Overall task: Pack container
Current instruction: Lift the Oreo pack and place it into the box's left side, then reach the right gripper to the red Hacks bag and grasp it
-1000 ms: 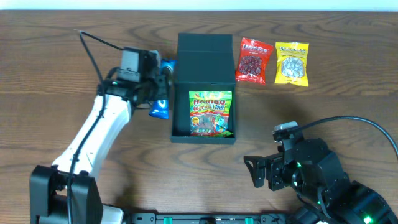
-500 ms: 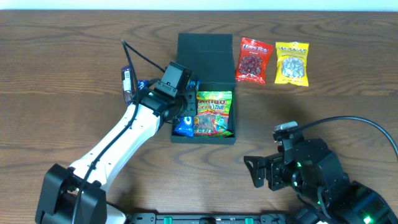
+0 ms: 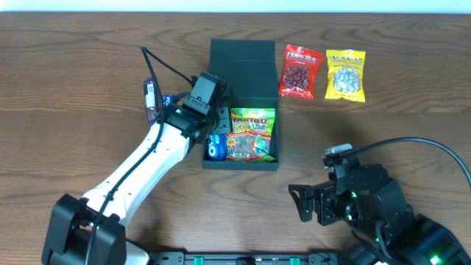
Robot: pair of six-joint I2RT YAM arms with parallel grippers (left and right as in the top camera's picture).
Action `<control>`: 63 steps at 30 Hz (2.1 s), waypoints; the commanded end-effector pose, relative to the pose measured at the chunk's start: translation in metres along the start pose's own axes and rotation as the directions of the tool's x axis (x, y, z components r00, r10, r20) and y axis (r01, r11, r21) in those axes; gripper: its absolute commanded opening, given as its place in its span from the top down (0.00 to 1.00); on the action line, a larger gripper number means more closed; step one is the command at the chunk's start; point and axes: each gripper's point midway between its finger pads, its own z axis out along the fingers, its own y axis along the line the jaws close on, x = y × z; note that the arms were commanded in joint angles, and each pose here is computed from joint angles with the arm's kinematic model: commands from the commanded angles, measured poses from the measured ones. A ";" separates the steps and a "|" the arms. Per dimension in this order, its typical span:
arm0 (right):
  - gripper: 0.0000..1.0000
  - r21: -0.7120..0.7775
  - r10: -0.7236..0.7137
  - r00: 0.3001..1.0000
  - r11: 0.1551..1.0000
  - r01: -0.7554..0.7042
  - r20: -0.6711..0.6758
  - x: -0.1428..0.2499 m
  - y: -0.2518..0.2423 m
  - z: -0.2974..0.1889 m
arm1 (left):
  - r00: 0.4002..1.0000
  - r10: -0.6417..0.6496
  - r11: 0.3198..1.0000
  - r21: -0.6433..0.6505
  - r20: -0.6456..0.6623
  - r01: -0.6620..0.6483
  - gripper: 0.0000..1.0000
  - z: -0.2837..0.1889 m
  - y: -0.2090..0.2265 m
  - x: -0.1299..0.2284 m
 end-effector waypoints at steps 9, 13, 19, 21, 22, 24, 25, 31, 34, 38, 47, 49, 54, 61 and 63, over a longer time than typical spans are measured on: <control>0.01 -0.003 -0.011 1.000 1.000 0.011 0.014 -0.003 0.001 -0.004 | 0.991 0.004 0.996 -0.089 0.134 0.008 0.41 -0.018 0.052 -0.051; 0.01 -0.003 -0.011 1.000 1.000 0.011 0.014 -0.003 0.001 -0.004 | 0.987 -0.036 0.993 -0.104 0.157 0.053 0.41 -0.036 0.086 -0.063; 0.01 -0.011 -0.011 0.999 1.000 0.012 0.032 -0.008 0.003 -0.004 | 0.984 -0.042 0.986 -0.152 0.174 0.069 0.39 -0.054 0.119 -0.068; 0.01 -0.021 0.015 0.999 1.000 -0.014 0.049 -0.012 0.005 -0.004 | 0.984 -0.058 0.985 -0.154 0.166 0.084 0.40 -0.054 0.125 -0.067; 0.01 -0.022 0.043 0.998 0.999 -0.042 0.049 -0.012 0.005 -0.004 | 0.985 -0.062 0.984 -0.154 0.164 0.088 0.40 -0.054 0.126 -0.066; 0.01 -0.042 0.056 0.994 0.998 -0.053 0.092 -0.023 0.009 -0.005 | 0.985 -0.065 0.985 -0.151 0.161 0.089 0.39 -0.054 0.127 -0.066; 0.01 -0.058 0.056 0.991 0.997 -0.050 0.119 -0.030 0.013 -0.006 | 0.985 -0.065 0.985 -0.150 0.161 0.089 0.40 -0.054 0.126 -0.066; 0.01 0.075 0.053 0.939 0.994 -0.083 0.339 -0.086 -0.005 -0.004 | 0.986 -0.066 0.990 -0.115 0.151 0.084 0.39 -0.053 0.120 -0.065; 0.01 0.154 0.040 0.929 0.983 -0.104 0.369 -0.106 -0.018 0.011 | 0.986 -0.066 0.990 -0.112 0.150 0.083 0.38 -0.053 0.120 -0.064; 0.06 0.217 0.023 0.922 0.969 -0.115 0.386 -0.133 -0.036 0.038 | 0.987 -0.067 0.991 -0.105 0.147 0.083 0.37 -0.053 0.119 -0.064; 0.12 0.329 0.023 0.898 0.926 -0.185 0.440 -0.185 -0.104 0.095 | 0.987 -0.066 0.991 -0.105 0.148 0.082 0.35 -0.053 0.119 -0.064; 0.12 0.340 0.030 0.896 0.919 -0.198 0.442 -0.191 -0.114 0.104 | 0.987 -0.066 0.991 -0.105 0.148 0.083 0.35 -0.053 0.119 -0.064; 0.12 0.396 0.036 0.925 0.897 -0.196 0.377 -0.207 -0.144 0.148 | 0.987 -0.066 0.991 -0.105 0.148 0.083 0.35 -0.053 0.119 -0.064; 0.12 0.423 0.060 0.956 0.887 -0.183 0.288 -0.217 -0.165 0.219 | 0.987 -0.067 0.991 -0.106 0.145 0.082 0.35 -0.053 0.119 -0.063; 0.12 0.430 0.070 0.962 0.884 -0.183 0.266 -0.217 -0.170 0.235 | 0.988 -0.067 0.991 -0.107 0.142 0.083 0.35 -0.053 0.119 -0.063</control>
